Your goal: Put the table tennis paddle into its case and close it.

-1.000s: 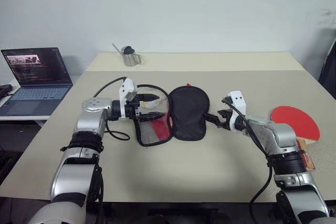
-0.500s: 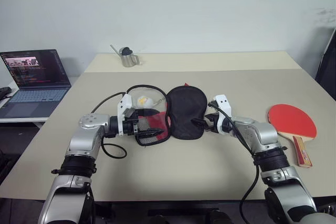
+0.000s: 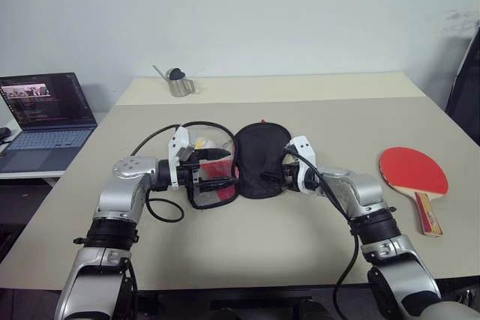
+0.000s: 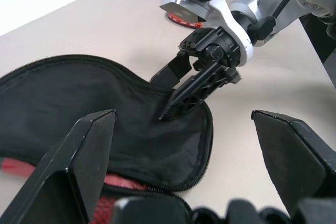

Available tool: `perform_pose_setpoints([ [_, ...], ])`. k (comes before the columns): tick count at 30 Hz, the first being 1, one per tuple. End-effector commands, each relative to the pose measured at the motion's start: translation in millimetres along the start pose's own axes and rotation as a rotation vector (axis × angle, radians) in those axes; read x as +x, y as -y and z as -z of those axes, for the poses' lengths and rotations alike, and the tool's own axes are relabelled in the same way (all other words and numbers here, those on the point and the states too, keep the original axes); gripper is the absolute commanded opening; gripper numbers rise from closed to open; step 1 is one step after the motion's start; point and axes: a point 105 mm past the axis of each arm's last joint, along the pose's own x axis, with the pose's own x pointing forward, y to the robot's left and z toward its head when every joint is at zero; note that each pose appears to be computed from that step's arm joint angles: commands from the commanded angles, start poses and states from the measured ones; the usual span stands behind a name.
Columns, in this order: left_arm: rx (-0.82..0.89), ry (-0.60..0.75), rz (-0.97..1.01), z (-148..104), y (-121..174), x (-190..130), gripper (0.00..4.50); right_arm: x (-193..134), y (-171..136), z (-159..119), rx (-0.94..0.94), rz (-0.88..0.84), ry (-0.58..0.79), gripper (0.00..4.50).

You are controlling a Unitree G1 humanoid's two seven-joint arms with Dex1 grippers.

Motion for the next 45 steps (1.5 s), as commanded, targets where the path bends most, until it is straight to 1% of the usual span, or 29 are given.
perform_pose_setpoints([
  [1,0.038,0.029,0.001,-12,-4,3,4.50,-4,3,-17,-0.015,0.028,0.068,2.19],
  [7,0.039,0.026,0.012,-9,-2,5,4.50,-25,23,-3,0.054,0.112,0.057,0.05],
  [10,0.038,0.026,0.025,-8,0,7,4.50,-43,28,5,0.102,0.148,0.062,0.02],
  [15,0.029,0.029,0.060,-7,5,13,4.50,-74,25,14,0.170,0.195,0.076,0.02],
  [19,0.017,0.038,0.116,-7,11,24,4.50,-105,28,22,0.228,0.278,0.102,0.02],
  [28,-0.004,0.075,0.247,-13,27,49,4.50,-149,34,36,0.295,0.444,0.137,0.02],
  [34,0.005,0.102,0.291,-18,32,64,4.50,-166,46,39,0.316,0.519,0.148,0.02],
  [38,0.009,0.120,0.302,-21,35,71,4.50,-177,53,41,0.298,0.551,0.131,0.02],
  [45,0.008,0.127,0.295,-20,36,73,4.50,-174,56,42,0.271,0.515,0.079,0.02],
])
